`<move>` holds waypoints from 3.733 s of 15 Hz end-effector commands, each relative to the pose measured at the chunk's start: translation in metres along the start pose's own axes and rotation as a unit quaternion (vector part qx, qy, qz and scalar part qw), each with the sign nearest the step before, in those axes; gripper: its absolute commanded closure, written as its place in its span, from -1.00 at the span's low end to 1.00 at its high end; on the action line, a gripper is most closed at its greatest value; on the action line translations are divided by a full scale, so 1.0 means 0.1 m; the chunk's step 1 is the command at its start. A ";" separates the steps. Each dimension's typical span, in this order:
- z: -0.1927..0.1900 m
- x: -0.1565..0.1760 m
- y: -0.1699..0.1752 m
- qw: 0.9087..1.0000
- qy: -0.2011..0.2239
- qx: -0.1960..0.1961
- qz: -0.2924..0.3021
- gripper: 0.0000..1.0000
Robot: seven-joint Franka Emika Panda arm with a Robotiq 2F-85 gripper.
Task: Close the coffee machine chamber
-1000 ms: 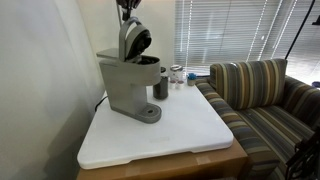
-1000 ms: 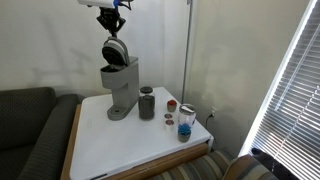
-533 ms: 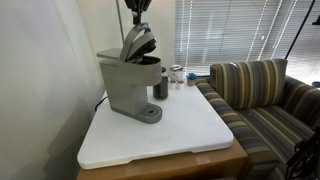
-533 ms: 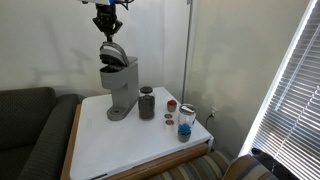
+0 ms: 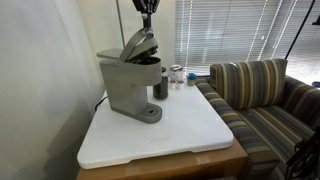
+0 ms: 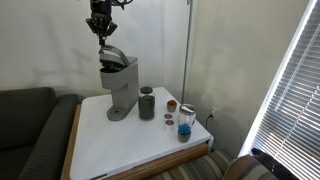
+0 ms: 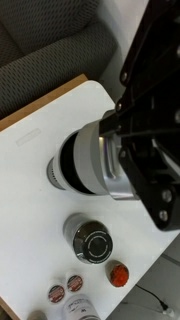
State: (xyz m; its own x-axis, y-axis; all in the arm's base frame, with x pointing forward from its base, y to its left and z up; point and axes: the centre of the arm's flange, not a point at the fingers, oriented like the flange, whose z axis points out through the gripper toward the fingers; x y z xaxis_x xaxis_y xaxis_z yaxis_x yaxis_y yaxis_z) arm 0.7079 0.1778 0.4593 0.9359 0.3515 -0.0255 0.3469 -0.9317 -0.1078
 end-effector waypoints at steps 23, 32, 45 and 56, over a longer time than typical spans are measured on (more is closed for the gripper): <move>0.60 0.07 0.12 0.994 -0.109 0.021 0.015 1.00; -0.06 -0.07 0.06 0.998 -0.048 -0.022 0.020 1.00; 0.03 0.13 0.16 0.997 0.028 -0.038 0.060 1.00; 0.25 0.03 0.24 0.995 -0.065 -0.017 0.080 1.00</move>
State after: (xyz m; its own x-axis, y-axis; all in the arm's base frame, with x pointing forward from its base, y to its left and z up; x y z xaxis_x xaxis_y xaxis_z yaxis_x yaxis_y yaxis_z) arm 0.7162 0.1652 0.4426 0.9726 0.2015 -0.1163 0.1999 -0.9795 -0.0260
